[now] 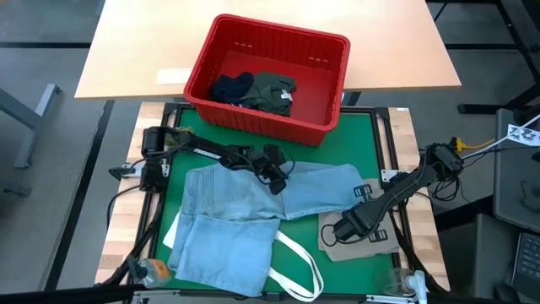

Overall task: Fold Laundry from Bin
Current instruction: Fold the light blue pants

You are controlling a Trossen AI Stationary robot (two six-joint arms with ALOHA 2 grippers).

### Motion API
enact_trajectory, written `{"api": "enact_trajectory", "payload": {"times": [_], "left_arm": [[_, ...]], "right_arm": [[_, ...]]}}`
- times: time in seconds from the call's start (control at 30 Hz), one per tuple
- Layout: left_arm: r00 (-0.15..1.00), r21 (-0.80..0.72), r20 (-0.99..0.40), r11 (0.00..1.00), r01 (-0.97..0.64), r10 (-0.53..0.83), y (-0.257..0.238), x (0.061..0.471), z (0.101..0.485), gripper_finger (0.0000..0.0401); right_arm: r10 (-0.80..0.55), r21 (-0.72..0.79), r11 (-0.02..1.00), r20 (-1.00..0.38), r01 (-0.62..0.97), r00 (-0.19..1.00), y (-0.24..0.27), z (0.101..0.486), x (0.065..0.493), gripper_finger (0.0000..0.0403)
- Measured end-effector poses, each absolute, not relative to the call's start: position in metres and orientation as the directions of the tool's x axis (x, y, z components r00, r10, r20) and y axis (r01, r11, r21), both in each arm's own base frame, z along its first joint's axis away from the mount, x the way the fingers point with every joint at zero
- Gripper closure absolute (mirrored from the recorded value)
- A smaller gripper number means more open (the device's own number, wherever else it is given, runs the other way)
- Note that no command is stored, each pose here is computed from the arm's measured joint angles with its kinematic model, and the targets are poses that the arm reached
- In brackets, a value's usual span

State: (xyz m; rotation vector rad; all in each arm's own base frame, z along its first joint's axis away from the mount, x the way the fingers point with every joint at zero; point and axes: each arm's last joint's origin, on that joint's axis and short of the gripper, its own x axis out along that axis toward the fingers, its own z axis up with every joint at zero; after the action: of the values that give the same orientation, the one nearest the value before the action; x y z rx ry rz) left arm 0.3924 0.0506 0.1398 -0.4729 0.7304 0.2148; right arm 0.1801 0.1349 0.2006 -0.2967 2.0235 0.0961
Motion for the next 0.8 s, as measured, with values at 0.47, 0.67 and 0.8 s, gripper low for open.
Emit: {"api": "enact_trajectory", "payload": {"times": [0.47,0.67,0.8], "left_arm": [[0.632,-0.272,-0.765,0.826,-0.494,0.125,0.089,0.365,0.164,0.0400],[0.572,-0.238,-0.810,0.819,-0.521,0.128,0.098,0.356,0.159,0.0401],[0.564,-0.216,-0.815,0.834,-0.507,0.132,0.099,0.356,0.159,0.0394]], "right_arm": [[-0.179,-0.074,0.964,-0.893,-0.257,-0.413,0.135,0.200,0.181,0.0397],[-0.219,-0.116,0.954,-0.898,-0.276,-0.381,0.134,0.200,0.182,0.0397],[-0.237,-0.134,0.950,-0.899,-0.284,-0.370,0.133,0.200,0.182,0.0397]]}}
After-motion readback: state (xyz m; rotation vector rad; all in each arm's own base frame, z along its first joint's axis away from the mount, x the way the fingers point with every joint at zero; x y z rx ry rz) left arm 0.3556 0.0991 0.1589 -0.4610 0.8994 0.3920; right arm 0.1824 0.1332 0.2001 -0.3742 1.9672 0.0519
